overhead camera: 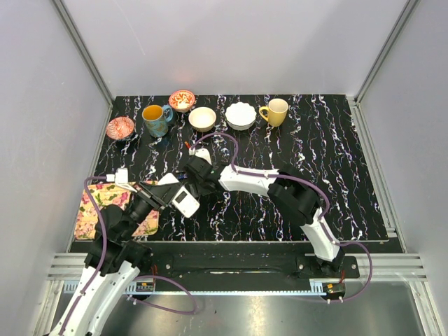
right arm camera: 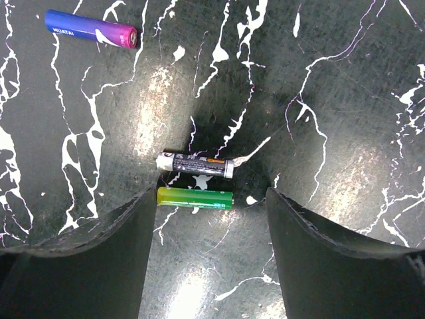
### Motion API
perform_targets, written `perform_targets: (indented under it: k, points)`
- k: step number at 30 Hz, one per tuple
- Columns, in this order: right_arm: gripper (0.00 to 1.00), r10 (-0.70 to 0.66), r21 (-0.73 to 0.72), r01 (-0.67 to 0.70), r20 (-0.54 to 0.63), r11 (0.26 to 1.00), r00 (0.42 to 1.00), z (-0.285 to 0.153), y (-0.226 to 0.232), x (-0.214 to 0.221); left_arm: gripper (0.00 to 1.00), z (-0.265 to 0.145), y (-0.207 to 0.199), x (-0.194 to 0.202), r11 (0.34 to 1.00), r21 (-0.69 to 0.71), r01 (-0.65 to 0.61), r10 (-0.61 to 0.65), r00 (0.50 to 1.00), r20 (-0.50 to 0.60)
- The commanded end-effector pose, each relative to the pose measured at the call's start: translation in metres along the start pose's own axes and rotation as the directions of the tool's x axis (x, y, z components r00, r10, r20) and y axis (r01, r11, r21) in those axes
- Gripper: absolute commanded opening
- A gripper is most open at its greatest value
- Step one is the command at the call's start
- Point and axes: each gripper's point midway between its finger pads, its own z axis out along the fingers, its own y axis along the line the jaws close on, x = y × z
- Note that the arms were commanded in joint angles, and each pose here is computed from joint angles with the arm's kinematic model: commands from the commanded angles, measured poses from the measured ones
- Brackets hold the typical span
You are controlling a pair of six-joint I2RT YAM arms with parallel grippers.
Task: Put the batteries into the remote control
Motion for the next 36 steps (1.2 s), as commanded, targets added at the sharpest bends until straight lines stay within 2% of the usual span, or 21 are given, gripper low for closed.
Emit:
perform_targets:
  k: [1, 10, 14, 20, 24, 28, 36]
  points:
    - [0.71, 0.005, 0.054, -0.005, -0.006, 0.999, 1.0, 0.005, -0.002, 0.005, 0.0, -0.003, -0.016, -0.006, 0.998, 0.068, -0.002, 0.001, 1.0, 0.024]
    - [0.64, -0.004, 0.055, 0.005, -0.022, 0.998, 1.0, 0.006, -0.001, 0.013, 0.0, -0.003, -0.015, -0.004, 0.998, 0.071, 0.003, -0.004, 1.0, 0.015]
    - [0.57, -0.009, 0.058, 0.01, -0.027, 0.998, 1.0, 0.006, -0.004, 0.015, 0.0, -0.002, -0.014, -0.002, 0.997, 0.072, 0.01, -0.011, 1.0, 0.012]
    - [0.4, -0.005, 0.073, 0.007, -0.03, 0.997, 1.0, 0.0, -0.011, 0.019, 0.0, 0.0, -0.013, 0.0, 0.997, 0.074, 0.019, -0.019, 1.0, 0.003]
    - [0.31, 0.021, 0.119, -0.016, -0.043, 0.993, 0.999, -0.011, -0.042, 0.03, 0.0, 0.005, -0.01, 0.001, 0.997, 0.072, 0.028, -0.029, 1.0, -0.001]
    - [0.23, 0.059, 0.118, -0.059, 0.003, 0.991, 0.998, -0.038, -0.073, 0.02, 0.0, 0.017, -0.008, 0.006, 0.993, 0.102, 0.065, -0.064, 0.998, -0.013]
    - [0.21, 0.119, 0.174, -0.118, 0.001, 0.978, 0.993, -0.056, -0.124, 0.03, 0.0, 0.048, -0.008, 0.022, 0.979, 0.182, 0.091, -0.074, 0.992, -0.099]
